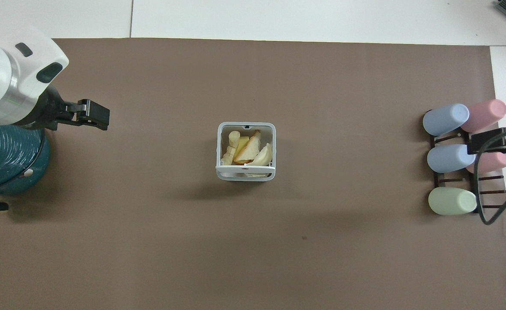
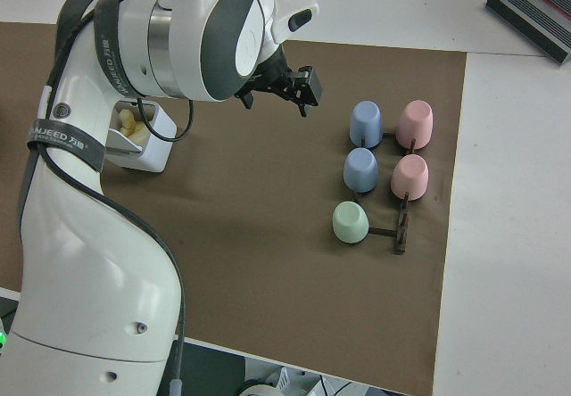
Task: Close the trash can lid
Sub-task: 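Move the left gripper toward the open lid of the white trash can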
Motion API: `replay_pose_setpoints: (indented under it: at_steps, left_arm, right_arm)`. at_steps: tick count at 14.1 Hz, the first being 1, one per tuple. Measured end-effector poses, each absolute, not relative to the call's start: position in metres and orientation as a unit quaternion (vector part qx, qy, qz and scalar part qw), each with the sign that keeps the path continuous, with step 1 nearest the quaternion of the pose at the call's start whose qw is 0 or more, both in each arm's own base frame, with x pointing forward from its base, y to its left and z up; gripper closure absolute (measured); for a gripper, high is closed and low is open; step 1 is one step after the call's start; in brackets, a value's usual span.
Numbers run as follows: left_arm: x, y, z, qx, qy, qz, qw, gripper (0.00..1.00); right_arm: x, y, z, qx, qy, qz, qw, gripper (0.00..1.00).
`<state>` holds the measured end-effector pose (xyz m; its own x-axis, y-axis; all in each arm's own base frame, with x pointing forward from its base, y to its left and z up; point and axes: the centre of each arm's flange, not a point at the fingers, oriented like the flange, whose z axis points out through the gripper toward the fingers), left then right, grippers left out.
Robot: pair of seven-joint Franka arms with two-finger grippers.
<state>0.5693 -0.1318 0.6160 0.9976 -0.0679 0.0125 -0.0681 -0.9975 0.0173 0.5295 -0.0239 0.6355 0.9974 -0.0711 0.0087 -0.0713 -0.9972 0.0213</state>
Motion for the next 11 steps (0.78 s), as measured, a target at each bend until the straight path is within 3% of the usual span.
replay_pose_setpoints:
  at_steps: [7,8,10,11]
  left_arm:
    - [0.558,-0.166,0.609,0.999,-0.043,-0.008,0.008,0.01]
    - [0.553,-0.182,0.605,0.999,-0.036,-0.012,0.007,0.05]
    - [0.54,-0.212,0.599,0.999,-0.022,-0.022,0.014,0.3]
    - [0.534,-0.222,0.596,0.999,-0.014,-0.027,0.02,0.31]
  right_arm:
    - [0.529,-0.024,0.635,0.999,-0.036,0.004,0.011,0.0]
    - [0.529,-0.024,0.635,0.999,-0.036,0.004,0.011,0.0]
    - [0.529,-0.024,0.635,0.999,-0.036,0.004,0.011,0.0]
    - [0.529,-0.024,0.635,0.999,-0.036,0.004,0.011,0.0]
